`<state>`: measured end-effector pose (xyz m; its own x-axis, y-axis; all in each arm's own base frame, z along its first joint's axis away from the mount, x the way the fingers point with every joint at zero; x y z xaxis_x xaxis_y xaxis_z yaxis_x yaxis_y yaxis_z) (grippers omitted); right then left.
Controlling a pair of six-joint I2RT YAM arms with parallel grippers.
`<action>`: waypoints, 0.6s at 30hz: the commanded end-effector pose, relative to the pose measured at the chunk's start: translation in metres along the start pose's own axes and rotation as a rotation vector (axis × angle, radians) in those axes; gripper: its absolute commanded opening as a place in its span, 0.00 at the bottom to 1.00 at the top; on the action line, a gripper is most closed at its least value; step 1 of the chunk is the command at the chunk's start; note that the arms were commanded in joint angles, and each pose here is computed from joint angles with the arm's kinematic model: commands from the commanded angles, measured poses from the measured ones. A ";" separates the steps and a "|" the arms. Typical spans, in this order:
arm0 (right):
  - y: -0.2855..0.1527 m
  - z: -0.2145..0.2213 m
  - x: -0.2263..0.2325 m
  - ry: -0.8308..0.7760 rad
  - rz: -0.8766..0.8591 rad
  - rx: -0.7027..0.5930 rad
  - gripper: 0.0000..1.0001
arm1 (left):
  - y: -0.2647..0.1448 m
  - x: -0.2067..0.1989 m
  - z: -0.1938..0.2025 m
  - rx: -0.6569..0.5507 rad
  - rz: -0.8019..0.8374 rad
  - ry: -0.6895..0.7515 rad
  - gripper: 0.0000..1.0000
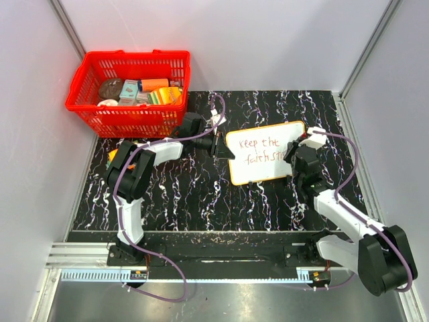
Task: Write a sentence on the whiteboard
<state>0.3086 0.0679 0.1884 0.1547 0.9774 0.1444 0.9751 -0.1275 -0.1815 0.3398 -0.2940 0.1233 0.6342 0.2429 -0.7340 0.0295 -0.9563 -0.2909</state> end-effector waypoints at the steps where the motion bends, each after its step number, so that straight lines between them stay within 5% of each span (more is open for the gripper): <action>1: 0.007 -0.007 0.003 0.008 -0.001 -0.025 0.00 | 0.010 0.030 0.044 0.102 -0.102 0.002 0.00; 18: 0.010 -0.001 0.003 0.011 0.001 -0.014 0.00 | 0.010 0.030 0.045 0.106 -0.100 -0.002 0.00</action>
<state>0.3124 0.0694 0.1729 0.1602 0.9798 0.1194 0.9655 -0.1304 -0.2255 0.3398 -0.2940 0.1233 0.6342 0.2429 -0.7340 0.0295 -0.9563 -0.2909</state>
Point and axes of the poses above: each gripper's point midway between its finger pads, its own y axis out along the fingers, its own x axis along the line the jaws close on, z = x × y, the point moved 5 cm from there along -y, back along the fingers, and after that the axes turned 8 degrees about -y, right-handed, at the moved point
